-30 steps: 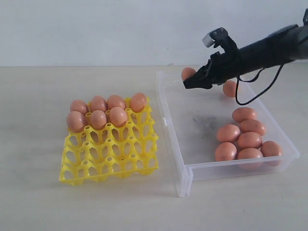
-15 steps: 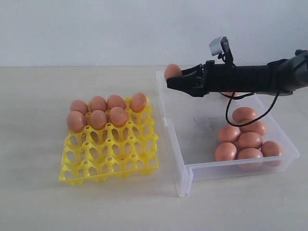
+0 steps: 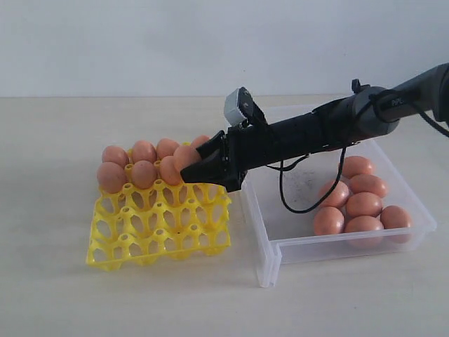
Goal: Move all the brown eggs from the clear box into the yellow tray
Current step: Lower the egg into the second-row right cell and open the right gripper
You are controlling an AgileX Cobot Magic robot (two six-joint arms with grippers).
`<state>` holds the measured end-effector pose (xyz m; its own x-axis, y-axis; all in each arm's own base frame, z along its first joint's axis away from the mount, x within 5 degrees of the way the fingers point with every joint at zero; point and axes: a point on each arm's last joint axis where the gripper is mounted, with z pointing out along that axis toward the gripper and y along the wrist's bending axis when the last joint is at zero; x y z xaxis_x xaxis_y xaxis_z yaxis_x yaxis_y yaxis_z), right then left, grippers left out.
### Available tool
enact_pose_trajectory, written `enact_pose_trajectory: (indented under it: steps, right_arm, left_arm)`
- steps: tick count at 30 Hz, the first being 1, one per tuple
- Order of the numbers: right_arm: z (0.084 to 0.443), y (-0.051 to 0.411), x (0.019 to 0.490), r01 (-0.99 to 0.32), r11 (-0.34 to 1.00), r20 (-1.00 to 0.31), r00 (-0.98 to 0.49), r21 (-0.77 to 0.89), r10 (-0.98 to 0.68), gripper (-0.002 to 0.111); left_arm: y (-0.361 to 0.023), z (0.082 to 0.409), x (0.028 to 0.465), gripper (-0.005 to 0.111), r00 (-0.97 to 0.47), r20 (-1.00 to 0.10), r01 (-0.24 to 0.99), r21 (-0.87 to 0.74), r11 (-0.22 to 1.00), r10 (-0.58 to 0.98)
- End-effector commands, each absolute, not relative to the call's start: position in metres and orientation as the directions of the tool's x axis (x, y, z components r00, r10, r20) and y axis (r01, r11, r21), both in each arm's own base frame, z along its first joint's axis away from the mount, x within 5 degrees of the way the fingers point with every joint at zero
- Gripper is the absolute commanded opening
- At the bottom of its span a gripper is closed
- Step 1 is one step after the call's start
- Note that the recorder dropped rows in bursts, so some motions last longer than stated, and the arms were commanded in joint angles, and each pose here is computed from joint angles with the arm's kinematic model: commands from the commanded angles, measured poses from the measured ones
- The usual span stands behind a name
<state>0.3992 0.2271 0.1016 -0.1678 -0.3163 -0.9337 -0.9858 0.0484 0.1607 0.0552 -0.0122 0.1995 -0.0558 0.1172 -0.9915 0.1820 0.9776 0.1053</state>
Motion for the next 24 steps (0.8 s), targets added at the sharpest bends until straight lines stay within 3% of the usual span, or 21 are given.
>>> enact_pose_trajectory:
  steps: [1, 9, 19, 24]
  right_arm:
    - [0.079, 0.221, 0.406, -0.981, 0.135, -0.897, -0.180, 0.137, -0.404, 0.000]
    - [0.084, 0.213, 0.405, -0.984, 0.075, -0.914, -0.180, 0.164, -0.363, 0.000]
    - [0.075, 0.204, 0.405, -0.980, 0.089, -0.863, -0.201, 0.180, -0.464, 0.000]
    - [0.066, 0.198, 0.414, -0.966, 0.215, -0.810, -0.242, 0.146, -0.534, 0.000]
  left_arm:
    - [-0.013, 0.198, 0.055, 0.078, -0.057, -0.993, 0.188, 0.091, 0.978, 0.103]
    - [-0.013, 0.198, 0.055, 0.078, -0.057, -0.993, 0.188, 0.091, 0.978, 0.103]
    - [-0.013, 0.198, 0.055, 0.078, -0.057, -0.993, 0.188, 0.091, 0.978, 0.103]
    - [-0.013, 0.198, 0.055, 0.078, -0.057, -0.993, 0.188, 0.091, 0.978, 0.103]
